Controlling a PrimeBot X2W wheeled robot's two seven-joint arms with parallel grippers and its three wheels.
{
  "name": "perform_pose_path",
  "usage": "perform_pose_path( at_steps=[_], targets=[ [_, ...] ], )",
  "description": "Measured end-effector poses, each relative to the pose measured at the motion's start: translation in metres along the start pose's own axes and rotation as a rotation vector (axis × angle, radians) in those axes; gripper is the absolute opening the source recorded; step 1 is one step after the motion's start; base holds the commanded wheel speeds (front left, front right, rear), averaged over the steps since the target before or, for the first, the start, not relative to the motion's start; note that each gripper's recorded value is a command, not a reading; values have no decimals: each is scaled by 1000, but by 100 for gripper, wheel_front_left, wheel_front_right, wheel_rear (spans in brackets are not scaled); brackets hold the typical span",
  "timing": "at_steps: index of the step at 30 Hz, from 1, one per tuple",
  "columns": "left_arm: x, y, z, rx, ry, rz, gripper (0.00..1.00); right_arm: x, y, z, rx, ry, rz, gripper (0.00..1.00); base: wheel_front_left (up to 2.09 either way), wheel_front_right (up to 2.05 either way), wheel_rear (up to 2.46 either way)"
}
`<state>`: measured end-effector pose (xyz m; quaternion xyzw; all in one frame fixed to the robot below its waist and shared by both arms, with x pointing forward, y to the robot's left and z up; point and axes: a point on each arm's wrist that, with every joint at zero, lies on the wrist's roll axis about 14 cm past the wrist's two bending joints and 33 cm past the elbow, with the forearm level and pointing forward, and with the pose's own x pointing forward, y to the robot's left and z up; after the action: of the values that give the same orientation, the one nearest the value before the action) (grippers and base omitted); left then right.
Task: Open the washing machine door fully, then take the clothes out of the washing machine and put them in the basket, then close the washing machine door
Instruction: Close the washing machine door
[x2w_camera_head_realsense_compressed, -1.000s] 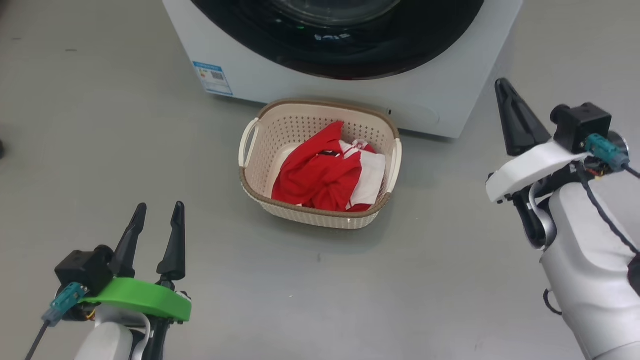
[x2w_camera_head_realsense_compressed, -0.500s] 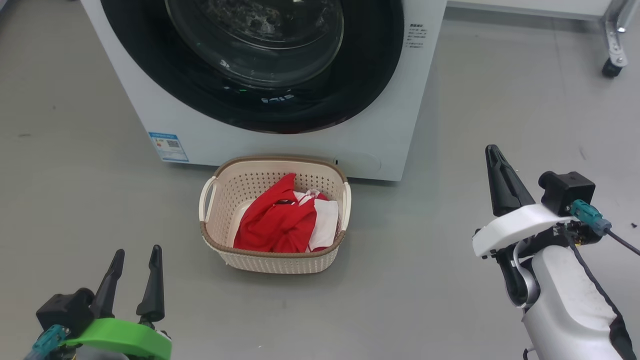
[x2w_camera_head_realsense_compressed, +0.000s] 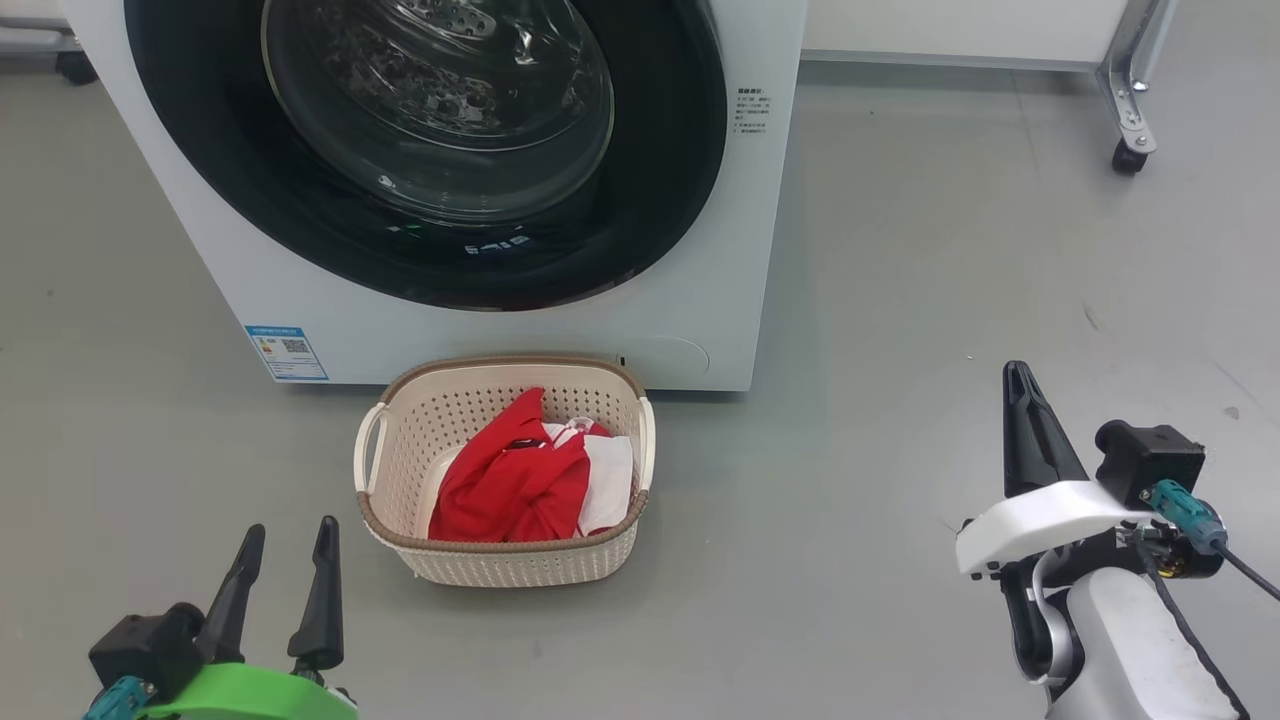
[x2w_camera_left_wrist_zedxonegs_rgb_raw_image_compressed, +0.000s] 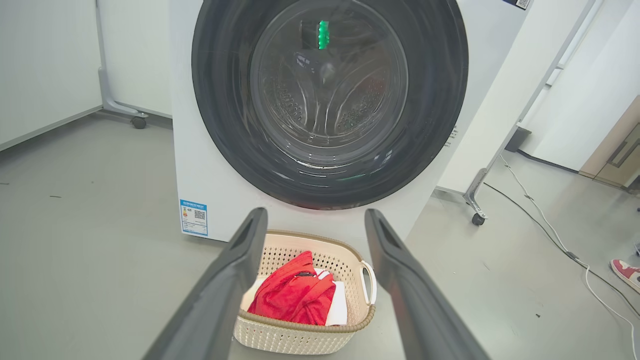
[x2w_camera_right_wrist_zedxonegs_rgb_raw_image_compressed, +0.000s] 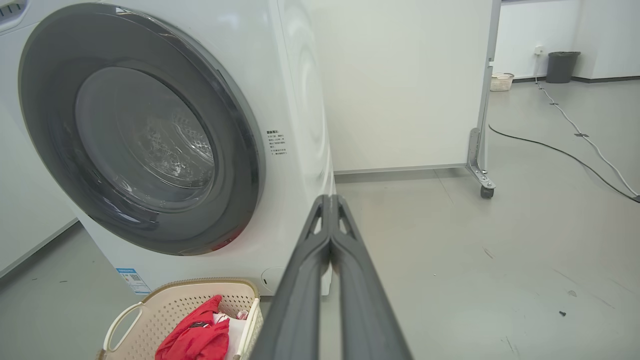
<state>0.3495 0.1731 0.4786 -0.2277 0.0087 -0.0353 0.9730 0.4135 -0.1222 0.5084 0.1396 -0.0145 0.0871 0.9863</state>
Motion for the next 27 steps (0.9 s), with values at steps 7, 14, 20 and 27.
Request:
perform_pose_path(
  at_steps=[7, 14, 20, 27],
  targets=[
    [3, -7, 1, 14, -4, -24, 100, -12, -4, -9, -19, 22, -15, 100, 0, 0, 0],
    [3, -8, -2, 8, 5, -24, 100, -14, -4, -7, -22, 11, -16, 100, 0, 0, 0],
    [4, -6, 1, 14, -4, -18, 100, -16, -4, -7, -24, 6, -20, 100, 0, 0, 0],
    [4, -7, 2, 25, -10, -21, 100, -17, -2, -4, -25, -4, -15, 100, 0, 0, 0]
  ],
)
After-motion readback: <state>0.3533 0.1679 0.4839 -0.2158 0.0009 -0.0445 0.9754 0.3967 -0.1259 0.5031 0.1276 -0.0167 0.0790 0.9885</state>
